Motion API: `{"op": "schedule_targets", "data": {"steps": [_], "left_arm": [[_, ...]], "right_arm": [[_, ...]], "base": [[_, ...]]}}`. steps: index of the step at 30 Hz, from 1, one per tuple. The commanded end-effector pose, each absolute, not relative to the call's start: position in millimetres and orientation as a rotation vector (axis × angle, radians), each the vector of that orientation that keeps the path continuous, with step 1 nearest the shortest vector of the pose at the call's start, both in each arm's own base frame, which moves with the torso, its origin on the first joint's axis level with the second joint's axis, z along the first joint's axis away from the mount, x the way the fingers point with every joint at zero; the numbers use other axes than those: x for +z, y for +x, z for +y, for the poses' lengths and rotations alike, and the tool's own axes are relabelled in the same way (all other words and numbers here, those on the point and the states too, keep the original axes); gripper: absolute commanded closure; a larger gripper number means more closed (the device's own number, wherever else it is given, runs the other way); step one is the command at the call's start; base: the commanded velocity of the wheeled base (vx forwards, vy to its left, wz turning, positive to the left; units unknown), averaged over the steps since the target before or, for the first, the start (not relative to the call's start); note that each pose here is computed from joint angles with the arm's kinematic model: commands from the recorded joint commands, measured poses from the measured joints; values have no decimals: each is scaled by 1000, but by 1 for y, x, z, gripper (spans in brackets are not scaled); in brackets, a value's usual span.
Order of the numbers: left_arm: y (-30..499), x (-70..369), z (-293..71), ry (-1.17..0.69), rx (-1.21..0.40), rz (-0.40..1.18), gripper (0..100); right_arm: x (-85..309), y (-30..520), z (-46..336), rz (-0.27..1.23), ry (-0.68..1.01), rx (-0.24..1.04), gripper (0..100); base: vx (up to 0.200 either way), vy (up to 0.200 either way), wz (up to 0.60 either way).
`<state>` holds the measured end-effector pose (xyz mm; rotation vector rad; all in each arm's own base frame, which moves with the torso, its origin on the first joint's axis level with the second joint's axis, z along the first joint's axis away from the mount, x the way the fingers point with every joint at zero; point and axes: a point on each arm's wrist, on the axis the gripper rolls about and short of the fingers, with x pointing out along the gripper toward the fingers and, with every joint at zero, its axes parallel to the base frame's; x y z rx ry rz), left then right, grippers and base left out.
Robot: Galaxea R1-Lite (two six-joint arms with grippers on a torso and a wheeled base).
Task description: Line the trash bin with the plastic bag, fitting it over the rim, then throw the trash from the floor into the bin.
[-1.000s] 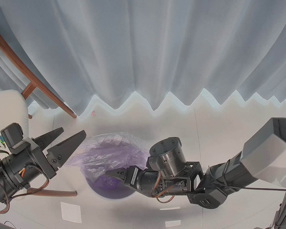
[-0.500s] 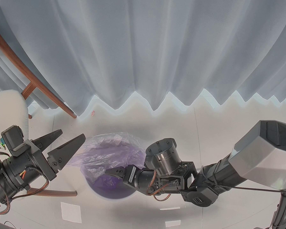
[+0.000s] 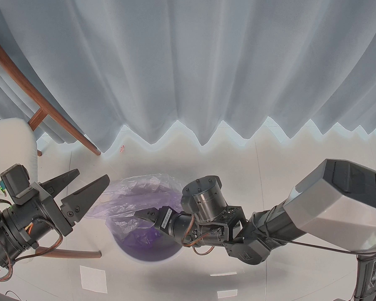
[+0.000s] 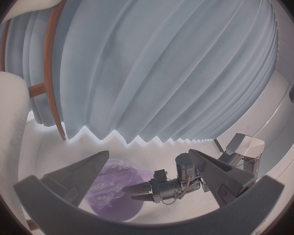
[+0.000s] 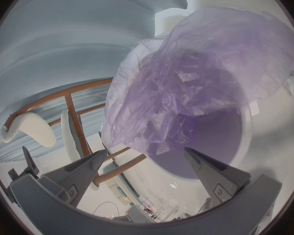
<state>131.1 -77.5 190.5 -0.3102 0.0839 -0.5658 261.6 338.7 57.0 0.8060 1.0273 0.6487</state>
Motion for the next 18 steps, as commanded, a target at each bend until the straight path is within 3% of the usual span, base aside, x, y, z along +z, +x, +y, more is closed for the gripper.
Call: {"op": "schedule_targets", "data": {"steps": [1, 9, 10, 18], "left_arm": [[131, 190, -77, -309, -565, 85, 0], [131, 190, -77, -308, -567, 86, 0], [131, 190, -77, -307, -567, 85, 0], [128, 181, -76, -300, -558, 120, 0]], "right_arm": [[54, 279, 344, 1006, 841, 632, 0], [54, 302, 344, 977, 852, 558, 0], [52, 302, 344, 976, 851, 552, 100], [39, 290, 353, 930, 778, 508, 100]], "base": [[0, 0, 0], [0, 0, 0], [0, 0, 0], [0, 0, 0]]}}
